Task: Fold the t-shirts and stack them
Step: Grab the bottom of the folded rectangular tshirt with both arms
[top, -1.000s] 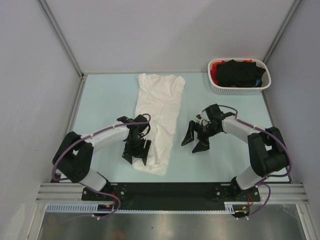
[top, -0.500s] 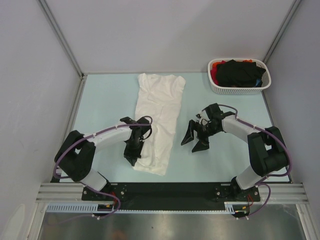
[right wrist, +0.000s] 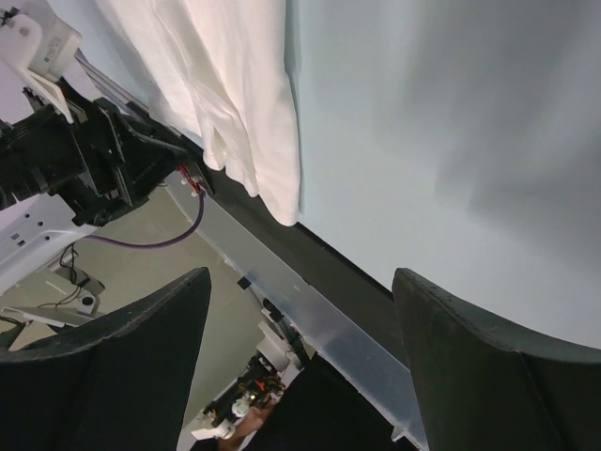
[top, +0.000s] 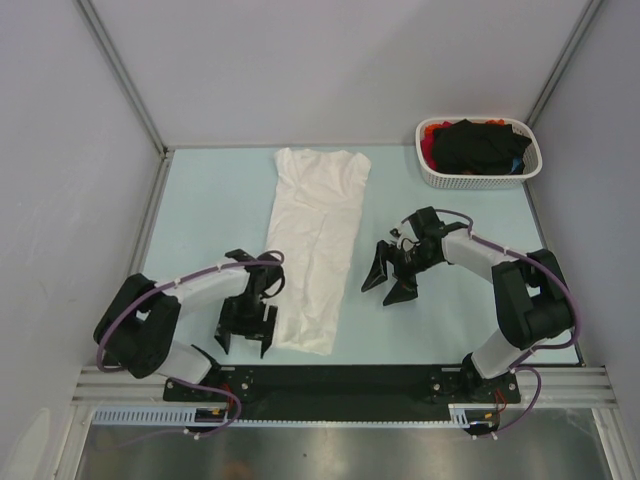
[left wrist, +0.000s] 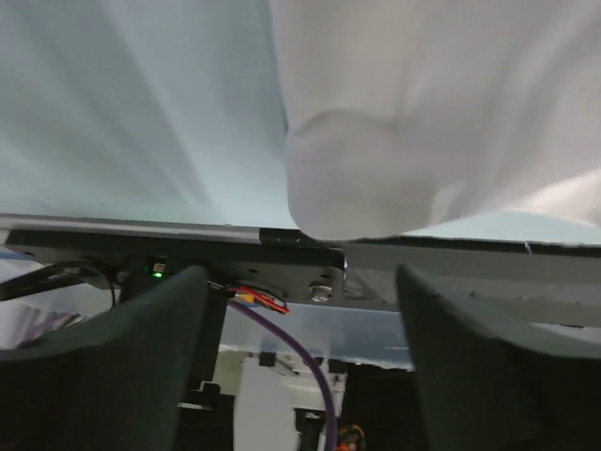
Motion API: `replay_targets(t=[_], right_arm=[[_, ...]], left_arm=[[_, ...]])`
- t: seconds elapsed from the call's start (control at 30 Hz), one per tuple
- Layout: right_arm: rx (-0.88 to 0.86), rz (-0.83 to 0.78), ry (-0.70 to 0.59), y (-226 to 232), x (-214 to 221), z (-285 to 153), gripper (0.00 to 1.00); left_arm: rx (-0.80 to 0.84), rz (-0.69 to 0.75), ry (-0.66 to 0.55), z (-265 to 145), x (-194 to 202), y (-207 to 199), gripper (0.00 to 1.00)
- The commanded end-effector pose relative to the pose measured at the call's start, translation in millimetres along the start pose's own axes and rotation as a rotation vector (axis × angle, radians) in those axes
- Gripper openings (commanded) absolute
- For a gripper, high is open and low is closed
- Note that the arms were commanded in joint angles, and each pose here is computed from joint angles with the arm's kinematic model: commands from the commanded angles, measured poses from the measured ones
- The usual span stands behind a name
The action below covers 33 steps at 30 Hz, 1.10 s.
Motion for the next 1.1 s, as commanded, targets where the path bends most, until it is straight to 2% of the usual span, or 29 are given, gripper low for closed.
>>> replay_targets(t=[0.0, 0.13, 0.17, 0.27, 0.3, 0.33, 0.37, 0.4, 0.43, 0.47, 0.53, 0.7, 0.83, 1.0, 1.07], right_arm=[[-0.014, -0.044, 0.017, 9.5, 3.5, -7.4, 0.84], [-0.006, -0.049, 0.005, 0.1, 9.0, -12.9, 0.85], [0.000, -0.024, 0.009, -9.8, 12.5, -10.8, 0.85], [-0.114, 0.031, -0.045, -12.7, 6.2, -13.4, 0.83], [-0.125, 0.095, -0.041, -26.3, 11.5, -6.9, 0.83], [-0.203, 0.054, -0.087, -21.3, 3.4, -5.6, 0.83], [-0.251, 0.143, -0.099, -17.3, 2.5, -5.8, 0.82], [-0.260, 0.206, -0.087, -32.3, 10.8, 4.3, 0.82], [-0.343, 0.134, -0.139, -22.9, 2.3, 5.4, 0.82], [-0.372, 0.212, -0.126, -20.8, 4.0, 8.5, 0.81], [-0.368, 0.205, -0.102, -18.7, 5.6, 22.6, 0.80], [-0.222, 0.091, -0.037, 3.3, 15.0, 56.8, 0.80], [-0.155, 0.062, 0.006, 20.7, 16.9, 72.8, 0.80], [-0.067, 0.044, 0.007, 32.4, 10.6, 74.0, 0.80], [0.063, 0.036, -0.016, 21.5, 10.4, 69.9, 0.80]], left_arm=[[0.045, -0.046, -0.081, -23.4, 3.2, -1.2, 0.99], [0.065, -0.073, -0.224, -60.9, 2.6, 0.6, 1.00], [0.094, -0.089, -0.297, -78.3, 1.0, -0.7, 1.00], [0.147, -0.168, -0.390, -97.7, -6.7, 3.1, 1.00], [0.159, -0.184, -0.414, -97.6, -13.4, 3.9, 1.00], [0.159, -0.206, -0.415, -95.2, -17.3, 6.5, 1.00], [0.166, -0.225, -0.382, -87.8, -21.1, 7.6, 1.00], [0.183, -0.259, -0.403, -84.4, -31.7, 12.2, 1.00], [0.187, -0.275, -0.393, -79.0, -35.7, 14.4, 1.00], [0.208, -0.284, -0.356, -68.2, -38.7, 14.5, 1.00], [0.243, -0.322, -0.354, -58.4, -50.9, 21.9, 1.00], [0.265, -0.362, -0.324, -45.8, -72.1, 43.1, 1.00], [0.254, -0.370, -0.323, -45.6, -80.3, 61.1, 0.99], [0.254, -0.395, -0.321, -46.7, -82.6, 76.2, 1.00], [0.270, -0.406, -0.325, -48.5, -83.7, 79.6, 1.00]])
Point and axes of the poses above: each gripper's point midway between its finger pads, its own z axis out along the fingers, its own y axis along the line the jaws close on, x = y × z, the point moved 6 cm from there along -z, back along the fingers, and after that the axes turned 11 degrees about z, right-handed, at the moved point
